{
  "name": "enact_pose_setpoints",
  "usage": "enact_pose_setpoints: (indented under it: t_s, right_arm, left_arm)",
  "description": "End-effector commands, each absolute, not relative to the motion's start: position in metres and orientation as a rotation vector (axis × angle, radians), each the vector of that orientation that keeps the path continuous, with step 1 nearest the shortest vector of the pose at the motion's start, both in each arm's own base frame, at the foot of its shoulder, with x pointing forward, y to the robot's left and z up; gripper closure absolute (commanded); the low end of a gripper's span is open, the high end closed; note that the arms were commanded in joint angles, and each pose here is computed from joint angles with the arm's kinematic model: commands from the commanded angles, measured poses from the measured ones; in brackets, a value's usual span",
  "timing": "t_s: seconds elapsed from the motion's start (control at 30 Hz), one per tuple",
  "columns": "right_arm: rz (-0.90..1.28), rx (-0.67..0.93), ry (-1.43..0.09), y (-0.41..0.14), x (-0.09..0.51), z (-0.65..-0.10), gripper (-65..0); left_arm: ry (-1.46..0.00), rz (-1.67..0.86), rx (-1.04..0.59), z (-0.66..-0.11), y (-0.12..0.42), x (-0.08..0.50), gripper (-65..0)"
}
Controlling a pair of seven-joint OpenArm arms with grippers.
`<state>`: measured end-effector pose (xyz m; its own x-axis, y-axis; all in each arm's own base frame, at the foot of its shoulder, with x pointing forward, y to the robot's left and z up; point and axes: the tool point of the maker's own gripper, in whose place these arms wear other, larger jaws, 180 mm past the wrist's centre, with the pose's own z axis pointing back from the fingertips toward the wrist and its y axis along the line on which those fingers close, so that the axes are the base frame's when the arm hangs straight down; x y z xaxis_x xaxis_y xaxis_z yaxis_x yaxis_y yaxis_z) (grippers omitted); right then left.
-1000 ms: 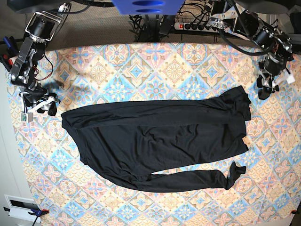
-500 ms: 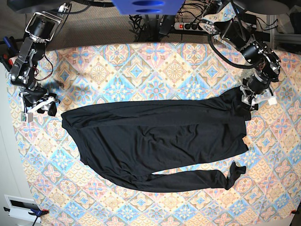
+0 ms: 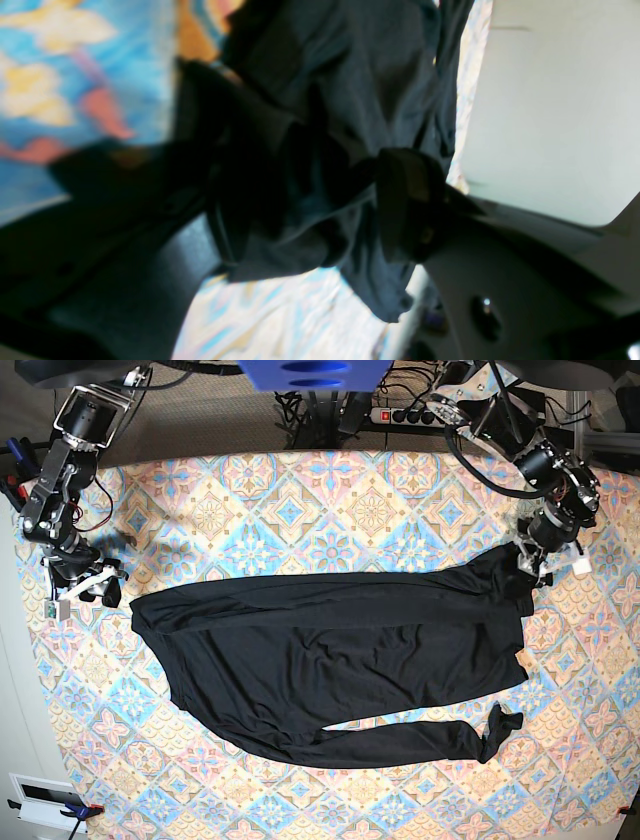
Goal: Layout the t-shirt on the table in an organized manner, then fold the t-shirt properly
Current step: 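Lower the left gripper onto the shirt's shoulder corner and grasp it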
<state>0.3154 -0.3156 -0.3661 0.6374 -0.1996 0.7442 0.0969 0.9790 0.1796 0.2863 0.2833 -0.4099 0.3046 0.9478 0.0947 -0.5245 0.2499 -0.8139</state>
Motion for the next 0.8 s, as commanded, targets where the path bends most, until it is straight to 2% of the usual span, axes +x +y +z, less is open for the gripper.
enact_pose_setpoints:
  t_s: [0.0, 0.43, 0.6, 0.77]
  right_arm:
    - [-0.157, 0.112, -0.924, -0.323, 0.325, -0.347, -30.7]
    - [-0.158, 0.112, -0.923, -0.323, 0.325, -0.347, -30.7]
    - [-0.158, 0.112, -0.923, -0.323, 0.325, -0.347, -30.7]
    - [-0.157, 0.113, -0.922, -0.323, 0.325, -0.348, -30.8]
  left_arm:
    - [-0.712, 1.098, -0.753, -0.399, 0.291, 0.293, -37.8]
    - [-0.660, 1.087, -0.731, -0.407, 0.293, 0.278, -37.8]
    - [-0.705, 1.125, -0.713, -0.411, 0.296, 0.284, -37.8]
    - [-0.668, 1.128, -0.755, -0.419, 0.288, 0.298, -37.5]
